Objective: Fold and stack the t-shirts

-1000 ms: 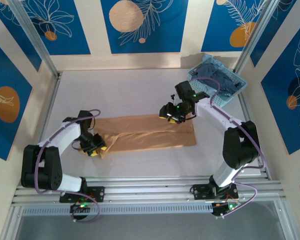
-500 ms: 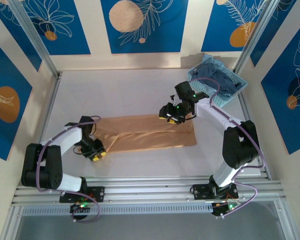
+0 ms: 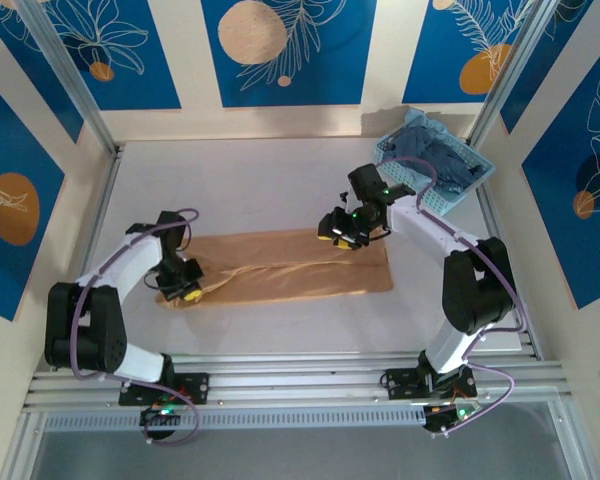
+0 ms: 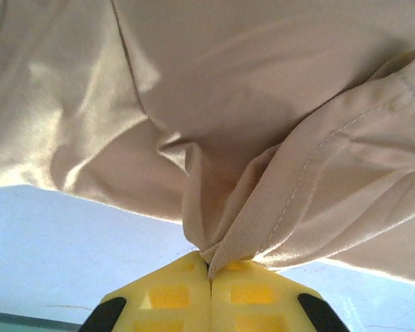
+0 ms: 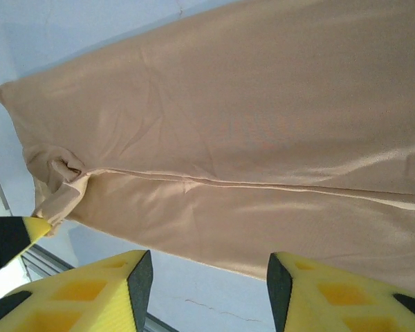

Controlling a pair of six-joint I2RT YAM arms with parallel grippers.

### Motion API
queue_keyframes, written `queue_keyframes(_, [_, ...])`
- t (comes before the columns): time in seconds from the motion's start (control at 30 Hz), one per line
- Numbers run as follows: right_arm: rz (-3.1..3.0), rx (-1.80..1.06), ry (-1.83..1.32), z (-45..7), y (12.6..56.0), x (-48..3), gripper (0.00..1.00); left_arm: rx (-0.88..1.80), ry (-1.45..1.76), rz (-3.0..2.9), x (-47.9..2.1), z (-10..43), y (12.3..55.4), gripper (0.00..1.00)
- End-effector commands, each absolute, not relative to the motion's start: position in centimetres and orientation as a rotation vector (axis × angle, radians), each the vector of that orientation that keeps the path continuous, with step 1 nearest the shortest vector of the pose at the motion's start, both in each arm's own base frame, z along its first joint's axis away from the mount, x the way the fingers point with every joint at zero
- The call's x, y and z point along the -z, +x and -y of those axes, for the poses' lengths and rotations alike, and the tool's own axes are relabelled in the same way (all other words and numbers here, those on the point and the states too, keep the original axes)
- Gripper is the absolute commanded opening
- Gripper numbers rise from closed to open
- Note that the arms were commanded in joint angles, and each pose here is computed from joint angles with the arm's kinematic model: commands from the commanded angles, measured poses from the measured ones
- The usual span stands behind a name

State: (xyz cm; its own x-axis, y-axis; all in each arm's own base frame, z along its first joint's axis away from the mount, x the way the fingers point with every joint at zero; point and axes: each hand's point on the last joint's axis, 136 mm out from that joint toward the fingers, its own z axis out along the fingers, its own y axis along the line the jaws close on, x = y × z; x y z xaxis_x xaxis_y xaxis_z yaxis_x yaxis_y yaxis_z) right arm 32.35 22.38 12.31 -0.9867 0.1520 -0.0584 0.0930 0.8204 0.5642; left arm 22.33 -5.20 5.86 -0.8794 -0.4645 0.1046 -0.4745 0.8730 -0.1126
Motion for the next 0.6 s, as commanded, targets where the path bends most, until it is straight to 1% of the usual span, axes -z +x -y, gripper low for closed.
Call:
queue_keyframes(0.0, [-2.906, -0.936, 0.199, -23.0, 32.3, -12.7, 0.50, -0.033, 0.595, 2.939, -6.3, 3.8, 21.7, 0.10])
queue_keyframes(0.17, [-2.912, -0.936, 0.205, -22.9, 32.1, -12.5, 0.50, 0.070, 0.472, 2.931, -5.4, 2.9, 22.8, 0.17])
queue_keyframes(0.3, [-2.921, -0.924, 0.217, -22.6, 31.9, -12.2, 0.50, 0.145, 0.406, 2.879, -3.5, 2.3, 22.9, 0.35])
queue_keyframes(0.37, [-2.932, -0.891, 0.239, -22.0, 31.8, -11.8, 0.49, 0.184, 0.396, 2.865, -3.0, 1.8, 22.8, 0.40])
queue_keyframes(0.43, [-2.938, -0.862, 0.275, -21.2, 31.9, -11.6, 0.49, 0.229, 0.391, 2.873, -3.3, 1.3, 22.8, 0.46])
queue_keyframes(0.47, [-2.936, -0.845, 0.296, -20.7, 32.0, -11.5, 0.49, 0.261, 0.394, 2.886, -3.8, 0.9, 23.0, 0.47])
queue_keyframes(0.53, [-2.944, -0.801, 0.350, -19.4, 32.2, -11.2, 0.49, 0.324, 0.407, 2.933, -5.3, 0.3, 23.4, 0.52])
queue_keyframes(0.57, [-2.954, -0.777, 0.382, -18.6, 32.2, -10.9, 0.49, 0.342, 0.427, 2.967, -6.4, 0.1, 23.7, 0.53])
